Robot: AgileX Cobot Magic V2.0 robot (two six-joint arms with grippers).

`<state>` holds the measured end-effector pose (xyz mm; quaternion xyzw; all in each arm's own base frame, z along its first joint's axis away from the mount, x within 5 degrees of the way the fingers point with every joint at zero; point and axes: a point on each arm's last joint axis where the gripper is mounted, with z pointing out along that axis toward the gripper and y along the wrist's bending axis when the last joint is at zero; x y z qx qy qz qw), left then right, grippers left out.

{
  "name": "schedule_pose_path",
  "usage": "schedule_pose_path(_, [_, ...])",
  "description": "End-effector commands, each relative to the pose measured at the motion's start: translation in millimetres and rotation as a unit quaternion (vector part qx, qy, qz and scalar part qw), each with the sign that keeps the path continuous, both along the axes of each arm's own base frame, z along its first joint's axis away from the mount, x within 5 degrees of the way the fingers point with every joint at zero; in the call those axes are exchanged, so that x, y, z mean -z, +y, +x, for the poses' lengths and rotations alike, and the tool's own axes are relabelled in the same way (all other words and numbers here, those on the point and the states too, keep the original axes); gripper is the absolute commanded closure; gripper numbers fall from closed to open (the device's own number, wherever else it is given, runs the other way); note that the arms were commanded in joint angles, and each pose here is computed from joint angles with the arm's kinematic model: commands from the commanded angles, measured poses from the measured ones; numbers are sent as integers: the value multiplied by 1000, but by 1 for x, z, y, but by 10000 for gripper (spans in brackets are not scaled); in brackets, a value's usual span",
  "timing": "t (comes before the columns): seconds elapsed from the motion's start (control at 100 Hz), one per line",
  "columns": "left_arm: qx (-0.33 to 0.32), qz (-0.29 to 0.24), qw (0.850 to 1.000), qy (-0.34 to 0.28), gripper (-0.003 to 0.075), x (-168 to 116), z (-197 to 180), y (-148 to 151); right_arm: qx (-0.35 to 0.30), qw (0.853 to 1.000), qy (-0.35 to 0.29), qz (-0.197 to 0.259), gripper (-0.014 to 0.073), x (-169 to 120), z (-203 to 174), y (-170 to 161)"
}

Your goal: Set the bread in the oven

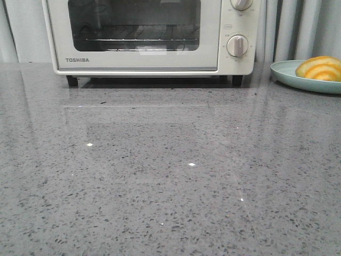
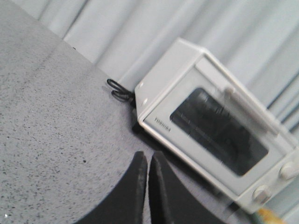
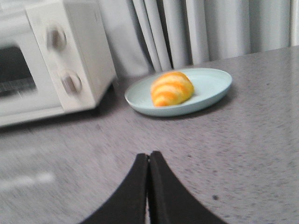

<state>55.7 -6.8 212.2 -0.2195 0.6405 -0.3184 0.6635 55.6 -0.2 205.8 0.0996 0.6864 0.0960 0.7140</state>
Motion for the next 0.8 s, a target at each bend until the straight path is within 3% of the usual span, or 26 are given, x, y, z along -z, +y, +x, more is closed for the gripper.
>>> schedule_pose_path(0.0, [-21,-56,998,-14,741,2,-1,5,4,995,-44,92,643,-1,-1,-2])
schedule_pose_path(0.11, [-16,-80,997,-12,741,1,-2,4,11,983,-75,168,643,-7,-2,-5])
schedule_pose_path(0.2, [17,-57,998,-19,742,-14,-5,-1,15,979,-111,171,643,-21,-5,-7])
schedule_pose_path(0.26, [52,3,999,-16,742,-28,-7,-8,6,983,-115,144,643,-37,-7,-5])
schedule_pose_path(0.39, [89,150,985,1,741,-72,3,-18,-6,997,-68,26,643,-71,-6,1])
schedule_pose_path(0.52, [113,260,959,14,741,-119,36,-26,-6,1000,-23,-5,643,-98,10,1])
schedule_pose_path(0.69, [147,278,949,30,741,-161,93,-42,-7,1000,29,-4,641,-112,39,1])
schedule_pose_path(0.79, [173,314,933,13,741,-180,119,-58,-9,999,52,-4,641,-114,48,1])
